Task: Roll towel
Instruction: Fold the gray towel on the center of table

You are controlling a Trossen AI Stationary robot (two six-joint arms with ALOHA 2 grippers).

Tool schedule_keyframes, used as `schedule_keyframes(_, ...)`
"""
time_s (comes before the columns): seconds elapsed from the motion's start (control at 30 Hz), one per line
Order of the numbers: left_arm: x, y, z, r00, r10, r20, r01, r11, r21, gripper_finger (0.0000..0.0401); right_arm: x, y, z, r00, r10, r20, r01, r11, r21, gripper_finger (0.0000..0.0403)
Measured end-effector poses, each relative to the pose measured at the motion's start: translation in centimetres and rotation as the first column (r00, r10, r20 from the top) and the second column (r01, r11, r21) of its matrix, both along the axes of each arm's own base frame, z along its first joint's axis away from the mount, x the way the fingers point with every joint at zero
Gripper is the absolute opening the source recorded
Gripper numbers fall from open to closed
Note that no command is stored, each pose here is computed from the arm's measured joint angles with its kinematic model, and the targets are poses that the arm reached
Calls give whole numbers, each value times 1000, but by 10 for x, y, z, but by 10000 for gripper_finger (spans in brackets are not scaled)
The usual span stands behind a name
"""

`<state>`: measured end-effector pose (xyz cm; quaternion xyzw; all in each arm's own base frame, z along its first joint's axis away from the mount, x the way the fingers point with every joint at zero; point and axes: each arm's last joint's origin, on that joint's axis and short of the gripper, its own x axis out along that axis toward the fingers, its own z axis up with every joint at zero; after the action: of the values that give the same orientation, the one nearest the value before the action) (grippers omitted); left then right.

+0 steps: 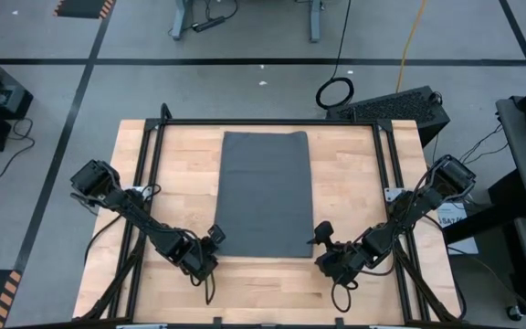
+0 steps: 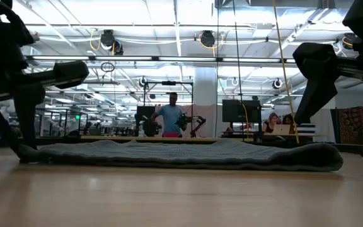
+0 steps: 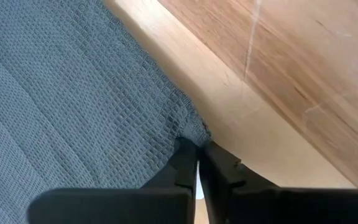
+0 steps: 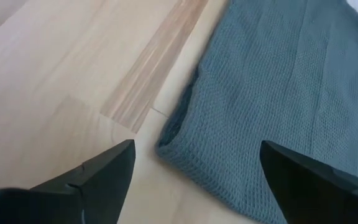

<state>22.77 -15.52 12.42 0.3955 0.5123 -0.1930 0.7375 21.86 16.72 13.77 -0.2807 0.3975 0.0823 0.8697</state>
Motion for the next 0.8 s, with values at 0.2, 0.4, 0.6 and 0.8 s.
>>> schedule_keyframes(0.2, 1, -1, 0, 1000, 25, 15, -25, 1000, -14, 5, 0, -1, 0, 1000, 22, 15, -21, 997, -69, 336)
schedule_keyframes(0.4, 2, -2, 0, 997, 69, 36, -67, 997, -41, 3, 4, -4, -9, 998, 40, -51, -43, 998, -55, 336)
schedule_keyframes(0.6, 2, -2, 0, 995, 96, 40, -94, 994, -56, 2, 8, -2, -24, 998, 19, -67, -25, 996, -89, 317)
schedule_keyframes(0.8, 3, -3, 0, 994, 97, 54, -93, 993, -69, 1, 8, -2, -24, 999, 10, -44, -14, 995, -94, 269)
